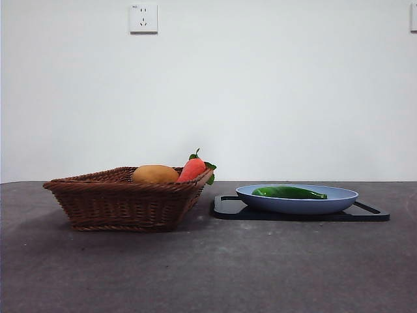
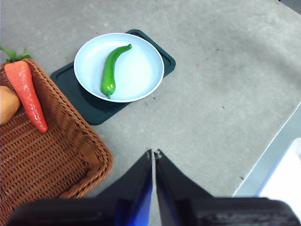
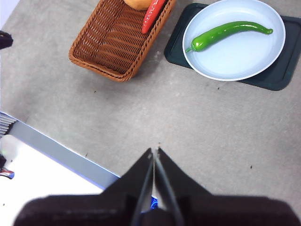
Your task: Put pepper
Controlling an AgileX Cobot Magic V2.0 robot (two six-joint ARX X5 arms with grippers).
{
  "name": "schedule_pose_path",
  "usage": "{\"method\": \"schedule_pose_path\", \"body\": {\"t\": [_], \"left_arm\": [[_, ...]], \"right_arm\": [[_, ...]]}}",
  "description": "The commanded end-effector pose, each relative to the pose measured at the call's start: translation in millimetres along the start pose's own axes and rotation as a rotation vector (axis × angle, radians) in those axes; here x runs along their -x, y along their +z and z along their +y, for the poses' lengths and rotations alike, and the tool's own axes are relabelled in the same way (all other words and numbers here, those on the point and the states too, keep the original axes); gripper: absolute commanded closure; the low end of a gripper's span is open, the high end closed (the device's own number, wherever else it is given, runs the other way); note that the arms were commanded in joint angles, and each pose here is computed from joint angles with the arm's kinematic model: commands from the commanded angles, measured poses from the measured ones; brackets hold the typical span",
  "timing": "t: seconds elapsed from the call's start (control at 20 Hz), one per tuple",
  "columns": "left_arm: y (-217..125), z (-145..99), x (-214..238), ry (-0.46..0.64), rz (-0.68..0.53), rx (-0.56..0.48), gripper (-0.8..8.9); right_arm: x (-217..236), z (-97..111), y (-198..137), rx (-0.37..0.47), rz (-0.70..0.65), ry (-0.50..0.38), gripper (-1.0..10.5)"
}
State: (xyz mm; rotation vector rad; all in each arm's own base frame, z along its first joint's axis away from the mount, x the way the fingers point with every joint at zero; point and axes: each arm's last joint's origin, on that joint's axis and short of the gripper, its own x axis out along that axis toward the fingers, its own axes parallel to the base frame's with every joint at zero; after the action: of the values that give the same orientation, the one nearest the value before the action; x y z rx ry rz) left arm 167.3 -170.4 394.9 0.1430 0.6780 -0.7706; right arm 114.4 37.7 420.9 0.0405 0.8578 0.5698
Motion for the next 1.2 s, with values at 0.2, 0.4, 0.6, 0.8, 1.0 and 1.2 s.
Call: {"method": "schedule_pose_path", "body": {"t": [0.2, 0.4, 0.6, 0.8, 1.0, 1.2], "left_arm": [[5, -3, 1, -0.010, -0.016, -0.017, 8.05], [5, -3, 1, -0.009, -0.016, -0.017, 8.06], [5, -3, 1, -0.010, -0.016, -0.017, 8.06], [8, 4, 4, 0.013, -0.053, -0.097, 8.06], [27, 30, 33, 0.139, -0.309, -0.184, 8.06], [22, 58, 87, 0.325, -0.572, -0.144, 8.06]], "right_arm": [[0, 1, 2, 0.015, 0.014, 0.001, 9.4], [0, 1, 2, 0.015, 0.014, 0.001, 9.4], [0, 1, 2, 0.015, 0.014, 0.001, 9.4], [0, 1, 2, 0.015, 0.013, 0.001, 9.4], [0, 1, 2, 0.015, 0.013, 0.001, 9.4], [0, 1, 2, 0.015, 0.013, 0.000, 9.4]]}}
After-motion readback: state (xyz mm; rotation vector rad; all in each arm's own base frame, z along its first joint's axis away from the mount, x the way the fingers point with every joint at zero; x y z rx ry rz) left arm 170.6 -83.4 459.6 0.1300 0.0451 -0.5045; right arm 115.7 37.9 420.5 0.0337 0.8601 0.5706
